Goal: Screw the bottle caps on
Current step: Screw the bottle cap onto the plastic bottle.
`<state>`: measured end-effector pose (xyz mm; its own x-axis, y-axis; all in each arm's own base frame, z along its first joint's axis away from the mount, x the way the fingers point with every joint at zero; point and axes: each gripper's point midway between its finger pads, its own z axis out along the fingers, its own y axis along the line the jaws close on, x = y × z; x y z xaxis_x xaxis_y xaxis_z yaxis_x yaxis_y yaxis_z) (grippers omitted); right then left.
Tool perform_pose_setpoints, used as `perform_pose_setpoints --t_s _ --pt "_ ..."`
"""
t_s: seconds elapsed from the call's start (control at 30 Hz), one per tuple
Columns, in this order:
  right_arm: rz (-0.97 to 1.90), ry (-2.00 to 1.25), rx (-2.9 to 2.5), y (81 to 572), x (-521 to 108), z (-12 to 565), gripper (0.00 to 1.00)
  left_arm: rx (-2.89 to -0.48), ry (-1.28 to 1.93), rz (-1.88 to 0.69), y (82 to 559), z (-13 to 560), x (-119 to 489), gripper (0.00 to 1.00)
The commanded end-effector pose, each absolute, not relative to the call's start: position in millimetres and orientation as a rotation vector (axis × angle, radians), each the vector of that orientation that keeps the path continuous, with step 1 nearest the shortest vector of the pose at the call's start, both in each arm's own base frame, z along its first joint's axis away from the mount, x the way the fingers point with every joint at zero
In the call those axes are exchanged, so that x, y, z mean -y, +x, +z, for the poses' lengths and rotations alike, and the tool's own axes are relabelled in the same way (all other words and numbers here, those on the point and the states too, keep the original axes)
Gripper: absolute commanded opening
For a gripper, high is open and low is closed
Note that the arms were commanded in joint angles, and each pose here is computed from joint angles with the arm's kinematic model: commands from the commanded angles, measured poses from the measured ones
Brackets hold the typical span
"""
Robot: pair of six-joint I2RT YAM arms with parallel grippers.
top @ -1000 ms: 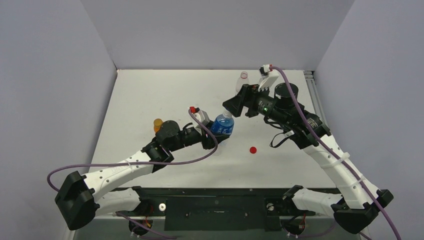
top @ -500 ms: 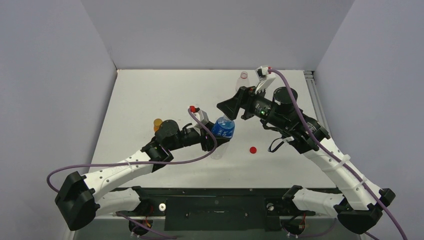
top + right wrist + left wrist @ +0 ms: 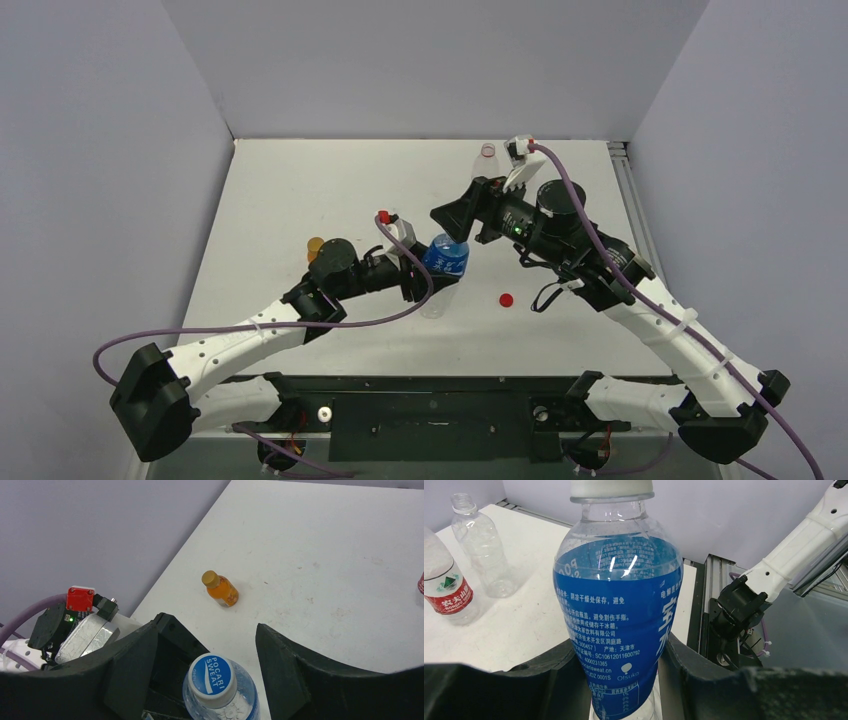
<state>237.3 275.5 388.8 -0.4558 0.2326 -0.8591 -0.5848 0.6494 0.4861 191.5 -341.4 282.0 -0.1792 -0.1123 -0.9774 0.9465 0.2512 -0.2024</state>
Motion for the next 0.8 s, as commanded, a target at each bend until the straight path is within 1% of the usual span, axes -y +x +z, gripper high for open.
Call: perform_pose_setpoints --t_s 0.0,0.47,0.6,0.63,0.77 --pt "0.952 -0.263 -1.766 243 -274 406 0.66 -1.311 0.836 -1.215 191 304 341 0.0" --pt "0.94 -0.276 -1.781 239 -270 399 0.56 -1.309 0.824 -1.235 194 306 341 0.0" --pt "0.933 -0.273 -1.784 239 -268 398 0.5 -1.308 0.815 -1.238 195 307 341 0.0" --pt "0.933 -0.274 -1.783 238 -268 398 0.47 -1.307 0.814 -1.24 196 307 341 0.0" --pt "0.93 -0.275 -1.789 238 -267 395 0.44 -1.307 0.809 -1.249 197 308 341 0.0"
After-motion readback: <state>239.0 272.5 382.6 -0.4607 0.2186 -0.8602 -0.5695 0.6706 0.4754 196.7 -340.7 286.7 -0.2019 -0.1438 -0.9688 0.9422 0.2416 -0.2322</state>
